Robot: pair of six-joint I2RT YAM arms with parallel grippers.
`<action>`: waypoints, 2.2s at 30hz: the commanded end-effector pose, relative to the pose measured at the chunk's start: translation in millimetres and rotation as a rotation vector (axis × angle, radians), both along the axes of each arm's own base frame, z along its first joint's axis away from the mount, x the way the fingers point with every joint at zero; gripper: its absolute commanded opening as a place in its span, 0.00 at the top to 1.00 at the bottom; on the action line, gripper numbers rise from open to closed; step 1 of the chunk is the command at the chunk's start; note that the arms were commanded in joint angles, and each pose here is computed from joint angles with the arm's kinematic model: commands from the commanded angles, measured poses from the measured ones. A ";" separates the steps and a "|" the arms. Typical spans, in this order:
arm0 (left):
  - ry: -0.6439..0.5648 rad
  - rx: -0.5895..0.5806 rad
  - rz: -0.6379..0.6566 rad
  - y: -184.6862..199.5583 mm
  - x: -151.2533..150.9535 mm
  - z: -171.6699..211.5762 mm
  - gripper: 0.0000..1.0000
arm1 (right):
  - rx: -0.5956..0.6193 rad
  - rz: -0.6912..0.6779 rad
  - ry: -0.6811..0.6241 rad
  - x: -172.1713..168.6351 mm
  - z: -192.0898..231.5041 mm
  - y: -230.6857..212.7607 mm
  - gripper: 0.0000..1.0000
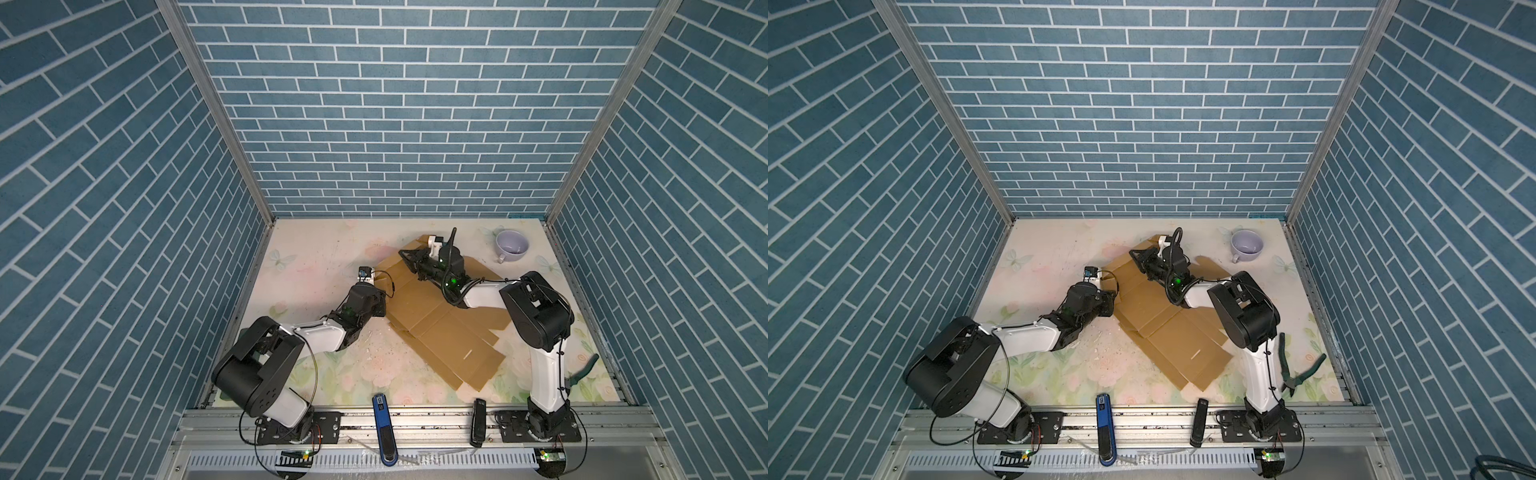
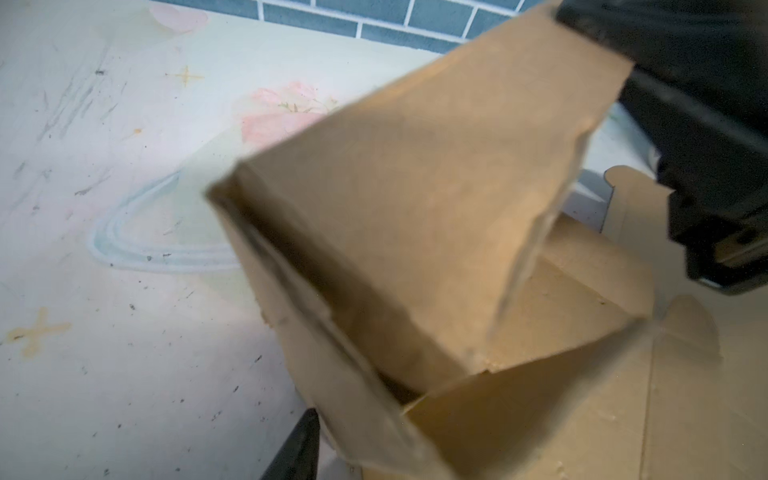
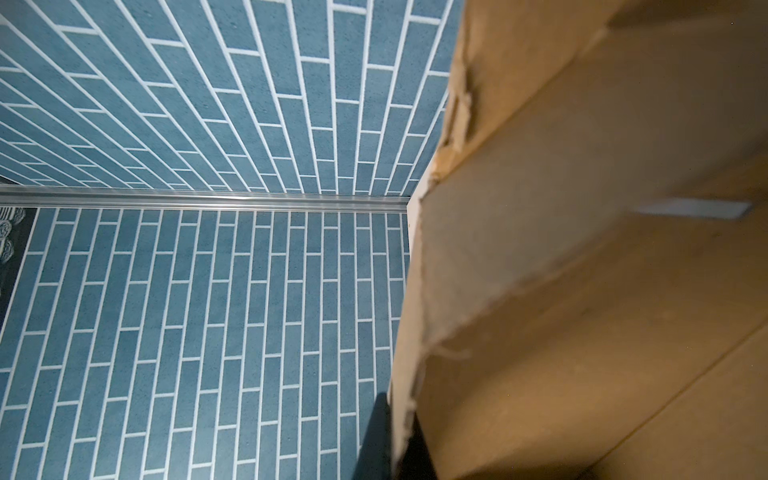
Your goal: Fold the paper box
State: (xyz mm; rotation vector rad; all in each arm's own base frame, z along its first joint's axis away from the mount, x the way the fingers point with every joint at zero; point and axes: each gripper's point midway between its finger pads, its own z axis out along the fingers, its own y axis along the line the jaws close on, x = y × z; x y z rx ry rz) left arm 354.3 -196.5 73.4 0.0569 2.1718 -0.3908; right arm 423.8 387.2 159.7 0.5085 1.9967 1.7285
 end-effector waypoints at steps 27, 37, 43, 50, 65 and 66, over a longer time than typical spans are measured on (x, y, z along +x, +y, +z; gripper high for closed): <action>-0.079 0.077 0.162 -13.7 39.9 14.0 0.69 | -0.026 0.016 0.020 -15.0 -15.7 -5.8 1.00; -0.058 0.112 0.173 -14.4 43.0 8.0 0.84 | -0.017 0.015 0.025 -15.1 -15.9 -5.7 1.00; -0.061 0.132 0.180 -13.5 44.9 10.7 0.91 | -0.012 0.017 0.023 -15.7 -14.4 -5.8 1.00; -0.077 0.155 0.182 -10.7 45.6 17.0 0.95 | -0.002 0.021 0.010 -15.3 -6.3 -4.6 0.99; -0.116 0.201 0.168 -3.1 41.2 30.5 0.99 | -0.004 0.035 -0.013 -16.6 9.2 -3.2 0.79; -0.116 0.205 0.167 -2.1 40.3 30.2 0.99 | -0.006 0.037 -0.012 -17.0 9.1 -3.2 0.77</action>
